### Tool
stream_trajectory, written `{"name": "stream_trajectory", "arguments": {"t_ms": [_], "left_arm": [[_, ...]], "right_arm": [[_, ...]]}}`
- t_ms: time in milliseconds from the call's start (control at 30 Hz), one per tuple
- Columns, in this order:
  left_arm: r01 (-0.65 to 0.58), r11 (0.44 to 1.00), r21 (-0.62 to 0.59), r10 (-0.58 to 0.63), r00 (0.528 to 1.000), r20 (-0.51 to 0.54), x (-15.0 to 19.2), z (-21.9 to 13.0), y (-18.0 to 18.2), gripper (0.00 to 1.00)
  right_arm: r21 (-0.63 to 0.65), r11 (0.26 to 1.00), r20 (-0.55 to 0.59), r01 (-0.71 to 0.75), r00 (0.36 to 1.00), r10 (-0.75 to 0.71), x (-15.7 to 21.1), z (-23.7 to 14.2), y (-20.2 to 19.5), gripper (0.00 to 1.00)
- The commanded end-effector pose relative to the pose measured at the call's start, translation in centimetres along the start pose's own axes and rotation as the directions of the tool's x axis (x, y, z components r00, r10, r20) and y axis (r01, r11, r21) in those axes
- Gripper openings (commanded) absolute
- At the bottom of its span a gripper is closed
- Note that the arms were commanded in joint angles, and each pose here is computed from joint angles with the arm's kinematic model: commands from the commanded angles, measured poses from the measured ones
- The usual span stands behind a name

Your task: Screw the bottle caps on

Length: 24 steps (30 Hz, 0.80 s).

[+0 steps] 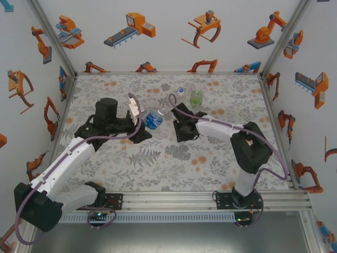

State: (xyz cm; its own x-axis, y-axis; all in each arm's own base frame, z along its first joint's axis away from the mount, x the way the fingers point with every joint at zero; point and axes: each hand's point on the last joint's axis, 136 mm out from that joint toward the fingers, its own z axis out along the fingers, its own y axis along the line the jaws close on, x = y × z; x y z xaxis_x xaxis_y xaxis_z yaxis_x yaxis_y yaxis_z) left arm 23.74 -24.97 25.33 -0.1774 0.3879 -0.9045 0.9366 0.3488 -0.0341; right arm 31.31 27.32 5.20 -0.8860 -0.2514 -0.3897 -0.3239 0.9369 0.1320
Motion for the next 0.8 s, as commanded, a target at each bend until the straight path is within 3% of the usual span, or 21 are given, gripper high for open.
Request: {"name": "stream_trajectory", "arguments": {"t_ms": [0, 300, 567, 767], "left_arm": [[-0.020, 1.000, -0.013, 0.020, 0.999, 0.040, -1.8, -0.7, 0.1, 0.25], [-0.017, 1.000, -0.007, 0.017, 0.999, 0.030, -1.5, -0.4, 0.1, 0.26], [-0.006, 1.000, -0.006, 0.006, 1.000, 0.017, -1.1, -0.1, 0.3, 0.26], [-0.003, 1.000, -0.006, 0.003, 1.000, 0.008, -0.9, 0.1, 0.4, 0.26]], "right_arm": [[0.039, 0.999, -0.048, 0.005, 0.999, -0.003, 1.0, 0.9, 0.2, 0.33], [0.037, 0.999, -0.016, 0.020, 1.000, -0.020, 0.4, -0.6, 0.6, 0.43], [-0.001, 1.000, 0.015, 0.023, 1.000, -0.023, -0.1, -2.1, 1.5, 0.43], [-0.006, 1.000, -0.013, 0.022, 1.000, -0.022, 0.6, -0.9, 1.6, 0.43]]}}
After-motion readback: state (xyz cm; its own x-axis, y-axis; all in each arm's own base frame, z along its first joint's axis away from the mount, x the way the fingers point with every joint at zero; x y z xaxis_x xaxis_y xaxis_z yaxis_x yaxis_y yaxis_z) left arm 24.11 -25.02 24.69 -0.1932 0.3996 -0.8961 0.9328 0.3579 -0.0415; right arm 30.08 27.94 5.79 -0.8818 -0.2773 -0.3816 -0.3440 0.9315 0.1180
